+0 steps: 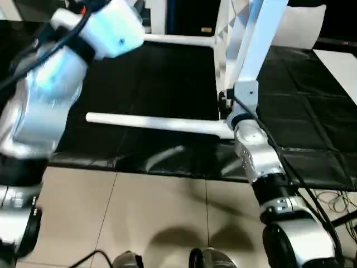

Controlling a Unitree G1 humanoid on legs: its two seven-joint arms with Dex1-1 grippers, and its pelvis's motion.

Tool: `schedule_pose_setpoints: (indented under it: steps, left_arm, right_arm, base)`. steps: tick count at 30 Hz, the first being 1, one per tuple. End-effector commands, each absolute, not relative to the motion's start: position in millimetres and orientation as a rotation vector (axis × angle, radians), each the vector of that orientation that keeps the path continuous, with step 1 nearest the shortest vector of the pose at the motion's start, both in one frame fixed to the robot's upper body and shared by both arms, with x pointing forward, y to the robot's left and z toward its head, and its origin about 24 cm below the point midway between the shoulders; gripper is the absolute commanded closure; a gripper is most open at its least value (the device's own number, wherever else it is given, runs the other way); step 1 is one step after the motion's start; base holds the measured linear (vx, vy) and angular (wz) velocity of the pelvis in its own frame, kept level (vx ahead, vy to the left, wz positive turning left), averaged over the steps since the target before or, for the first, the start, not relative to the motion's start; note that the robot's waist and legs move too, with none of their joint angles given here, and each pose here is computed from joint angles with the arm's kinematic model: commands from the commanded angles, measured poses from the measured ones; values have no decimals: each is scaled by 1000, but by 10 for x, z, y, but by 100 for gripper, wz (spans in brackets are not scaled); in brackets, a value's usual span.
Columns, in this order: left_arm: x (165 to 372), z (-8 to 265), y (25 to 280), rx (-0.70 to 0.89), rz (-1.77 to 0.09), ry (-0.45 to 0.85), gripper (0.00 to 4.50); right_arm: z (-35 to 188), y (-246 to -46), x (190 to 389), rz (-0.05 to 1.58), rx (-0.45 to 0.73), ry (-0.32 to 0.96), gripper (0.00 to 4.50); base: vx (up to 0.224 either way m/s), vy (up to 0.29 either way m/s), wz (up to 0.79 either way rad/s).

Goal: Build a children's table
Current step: Flip table

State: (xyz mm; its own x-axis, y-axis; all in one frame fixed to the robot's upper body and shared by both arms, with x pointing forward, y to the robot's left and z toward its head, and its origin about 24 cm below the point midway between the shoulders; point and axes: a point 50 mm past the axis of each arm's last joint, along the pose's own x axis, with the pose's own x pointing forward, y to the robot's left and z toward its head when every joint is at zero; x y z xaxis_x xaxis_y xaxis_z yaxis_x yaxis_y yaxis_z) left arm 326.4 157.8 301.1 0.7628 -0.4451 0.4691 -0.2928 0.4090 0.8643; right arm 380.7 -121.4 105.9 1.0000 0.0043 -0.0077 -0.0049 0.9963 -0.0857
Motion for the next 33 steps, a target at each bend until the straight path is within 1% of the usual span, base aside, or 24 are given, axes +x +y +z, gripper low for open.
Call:
schedule_pose_setpoints:
  steps: [1,3,4,7,9,10,12,13,14,16,18,19,23,25,26,27,30,32,33]
  left_arm:
    - [3324,3022,1551,1200,-104,-741,0]
    - [3392,3047,1579,1186,-90,-732,0]
    - [3414,3047,1585,1169,-92,-725,0]
    - [3461,3044,1603,1163,-83,-706,0]
    - [3490,3044,1610,1141,-91,-699,37]
    - [3503,3044,1614,1132,-93,-696,37]
    - [3526,3050,1619,1125,-88,-694,56]
    - [3546,3049,1621,1113,-92,-687,56]
    - [3553,3048,1622,1112,-92,-684,81]
    - [3579,3044,1626,1109,-98,-674,84]
    - [3608,3037,1643,1117,-95,-651,95]
    - [3626,3039,1659,1124,-90,-640,108]
    - [3654,3052,1692,1133,-85,-628,140]
    - [3670,3076,1717,1137,-84,-620,161]
    - [3675,3088,1725,1133,-91,-615,161]
    - [3681,3091,1722,1118,-116,-599,175]
    - [3676,3082,1691,1060,-178,-579,196]
    - [3656,3050,1646,982,-254,-551,201]
    - [3637,3027,1624,939,-300,-535,208]
  right_arm:
    - [1110,-1222,3827,7,-83,-12,209]
    - [1129,-1212,3831,17,-92,-22,211]
    - [1133,-1208,3832,21,-96,-25,235]
    - [1143,-1204,3838,32,-114,-33,248]
    - [1154,-1209,3842,32,-127,-44,252]
    - [1160,-1210,3843,32,-133,-48,253]
    - [1168,-1215,3842,34,-143,-55,254]
    - [1175,-1221,3839,37,-156,-60,254]
    - [1178,-1225,3838,37,-161,-62,254]
    - [1192,-1241,3835,37,-183,-71,254]
    - [1255,-1276,3831,40,-236,-104,254]
    - [1279,-1292,3823,47,-265,-117,254]
    - [1293,-1316,3801,63,-313,-131,254]
    - [1321,-1371,3789,67,-349,-143,254]
    - [1352,-1412,3789,63,-363,-152,254]
    - [1409,-1477,3798,60,-390,-163,254]
    - [1534,-1591,3827,56,-433,-182,254]
    - [1699,-1682,3858,81,-453,-204,254]
    - [1824,-1720,3870,121,-449,-221,254]
  base:
    - [0,0,0]
    - [0,0,0]
    - [0,0,0]
    - [0,0,0]
    - [0,0,0]
    - [0,0,0]
    - [0,0,0]
    - [0,0,0]
    - [0,0,0]
    - [0,0,0]
    - [0,0,0]
    - [0,0,0]
    - [0,0,0]
    - [0,0,0]
    - [0,0,0]
    - [0,0,0]
    - [0,0,0]
    - [0,0,0]
    - [0,0,0]
